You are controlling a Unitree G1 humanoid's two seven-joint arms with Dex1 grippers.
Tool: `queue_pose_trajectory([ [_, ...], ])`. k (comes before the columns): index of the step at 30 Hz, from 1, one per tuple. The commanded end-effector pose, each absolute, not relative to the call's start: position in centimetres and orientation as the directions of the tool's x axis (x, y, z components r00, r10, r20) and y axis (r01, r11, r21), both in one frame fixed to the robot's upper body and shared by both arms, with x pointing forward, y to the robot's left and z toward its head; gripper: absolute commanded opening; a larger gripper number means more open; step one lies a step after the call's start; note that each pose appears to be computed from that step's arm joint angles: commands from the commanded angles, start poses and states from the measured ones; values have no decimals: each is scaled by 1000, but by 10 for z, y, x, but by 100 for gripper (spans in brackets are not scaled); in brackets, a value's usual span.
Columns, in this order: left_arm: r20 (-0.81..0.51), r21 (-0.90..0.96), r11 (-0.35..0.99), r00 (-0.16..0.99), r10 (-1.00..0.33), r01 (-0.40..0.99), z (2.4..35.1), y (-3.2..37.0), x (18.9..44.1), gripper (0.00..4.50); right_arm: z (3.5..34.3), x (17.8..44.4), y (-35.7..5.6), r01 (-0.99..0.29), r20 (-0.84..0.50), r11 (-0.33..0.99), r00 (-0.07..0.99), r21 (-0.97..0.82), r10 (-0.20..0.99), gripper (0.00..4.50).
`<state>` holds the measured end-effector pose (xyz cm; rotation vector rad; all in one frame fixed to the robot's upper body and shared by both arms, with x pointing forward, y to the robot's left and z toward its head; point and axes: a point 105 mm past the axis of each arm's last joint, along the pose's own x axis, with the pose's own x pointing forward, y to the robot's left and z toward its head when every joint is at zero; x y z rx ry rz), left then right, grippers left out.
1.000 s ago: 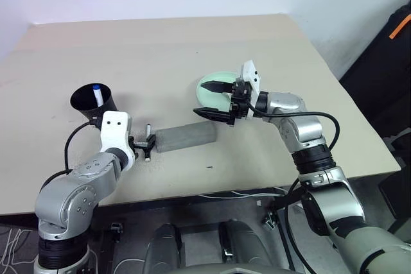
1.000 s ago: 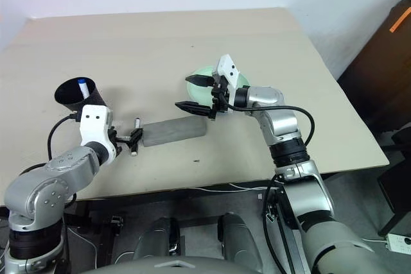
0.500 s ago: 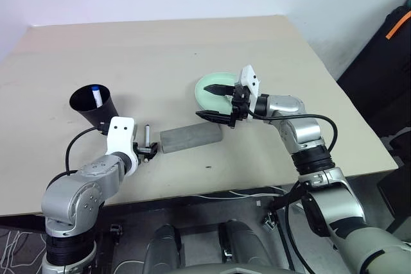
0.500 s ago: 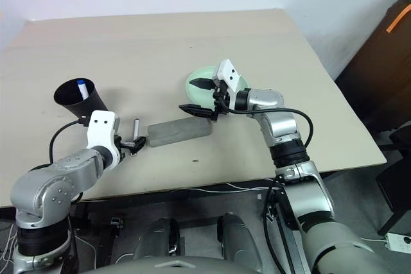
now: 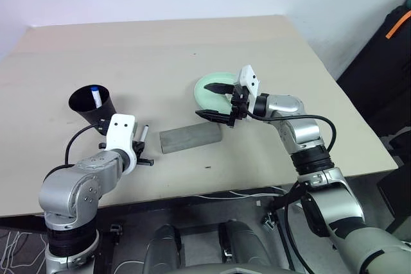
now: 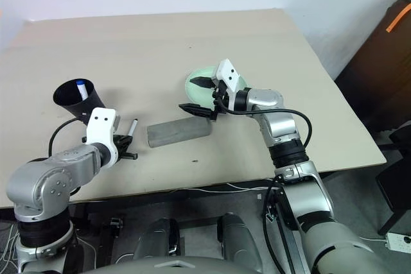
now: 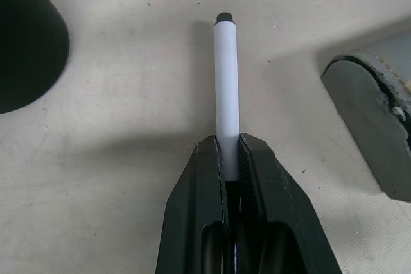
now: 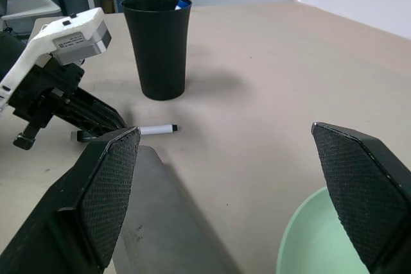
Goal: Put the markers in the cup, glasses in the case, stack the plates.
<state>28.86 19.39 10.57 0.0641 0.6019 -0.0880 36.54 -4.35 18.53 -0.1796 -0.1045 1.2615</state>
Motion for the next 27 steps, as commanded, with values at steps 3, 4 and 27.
queue_pose_trajectory([
  [3,-429,20,975,883,-190,220,128,189,290,1,197,364,-43,-930,20,293,296,-224,955,450],
  [4,-395,15,969,892,-220,246,132,186,291,1,198,364,-43,-930,21,293,295,-224,955,450],
  [27,542,58,996,836,-88,67,269,277,302,1,200,355,-36,-941,50,252,247,-224,968,450],
])
